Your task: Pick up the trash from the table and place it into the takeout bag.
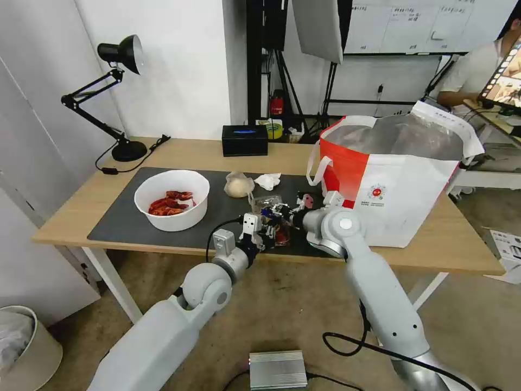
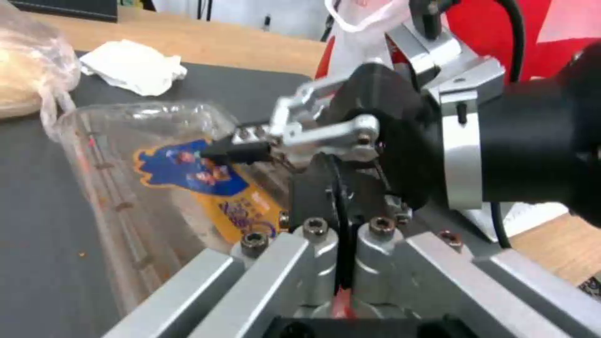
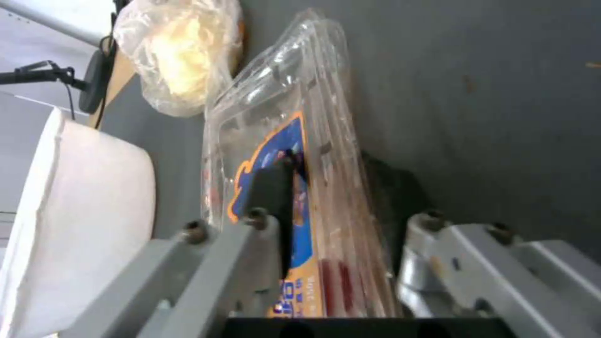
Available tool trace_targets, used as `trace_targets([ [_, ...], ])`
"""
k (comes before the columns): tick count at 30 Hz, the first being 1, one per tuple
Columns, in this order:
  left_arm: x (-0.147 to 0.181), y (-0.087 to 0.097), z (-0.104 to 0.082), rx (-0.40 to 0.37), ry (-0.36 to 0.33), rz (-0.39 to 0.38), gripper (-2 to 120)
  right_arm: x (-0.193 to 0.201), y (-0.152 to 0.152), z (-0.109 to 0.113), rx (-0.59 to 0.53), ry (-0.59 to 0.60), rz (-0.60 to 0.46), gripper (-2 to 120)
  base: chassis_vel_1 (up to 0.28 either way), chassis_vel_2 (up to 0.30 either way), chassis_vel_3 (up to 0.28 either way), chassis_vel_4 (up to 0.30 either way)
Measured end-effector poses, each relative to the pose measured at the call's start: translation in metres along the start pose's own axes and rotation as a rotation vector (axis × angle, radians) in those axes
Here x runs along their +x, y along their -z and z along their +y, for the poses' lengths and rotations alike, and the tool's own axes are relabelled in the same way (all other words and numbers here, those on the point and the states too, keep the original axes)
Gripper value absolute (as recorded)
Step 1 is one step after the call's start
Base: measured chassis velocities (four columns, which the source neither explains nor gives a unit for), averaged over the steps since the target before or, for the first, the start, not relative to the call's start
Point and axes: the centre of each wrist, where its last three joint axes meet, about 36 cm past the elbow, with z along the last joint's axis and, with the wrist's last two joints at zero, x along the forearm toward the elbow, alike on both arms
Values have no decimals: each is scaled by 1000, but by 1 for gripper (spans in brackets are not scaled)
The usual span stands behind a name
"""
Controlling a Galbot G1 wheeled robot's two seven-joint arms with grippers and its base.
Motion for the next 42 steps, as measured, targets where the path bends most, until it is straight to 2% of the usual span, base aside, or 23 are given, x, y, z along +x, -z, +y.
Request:
trace_targets([
  [6,0,2,1,3,0,-6,0,2,1,-4,-2,-9,-5,0,0,0,0,0],
  [22,9,7,8,15,18,-38,0,3,1,-7,-2,-19,-10,0,0,0,0,0],
  [29,30,20,23,3,43,-64,0,3,2,-6,-2,-16,-13,0,0,0,0,0],
  [33,53,19,36,-15,76,-63,0,7,7,-5,-4,8,-30,0,0,0,0,0],
  [36,66,17,40,-25,89,-59,0,12,10,-2,-5,33,-50,0,0,0,0,0],
  [38,72,16,41,-30,95,-56,2,14,12,-1,-4,44,-60,0,0,0,0,0],
  [41,83,15,43,-36,109,-59,17,20,16,2,-1,67,-79,0,0,0,0,0],
  [42,83,15,43,-36,109,-59,17,20,16,2,-1,67,-79,0,0,0,0,0],
])
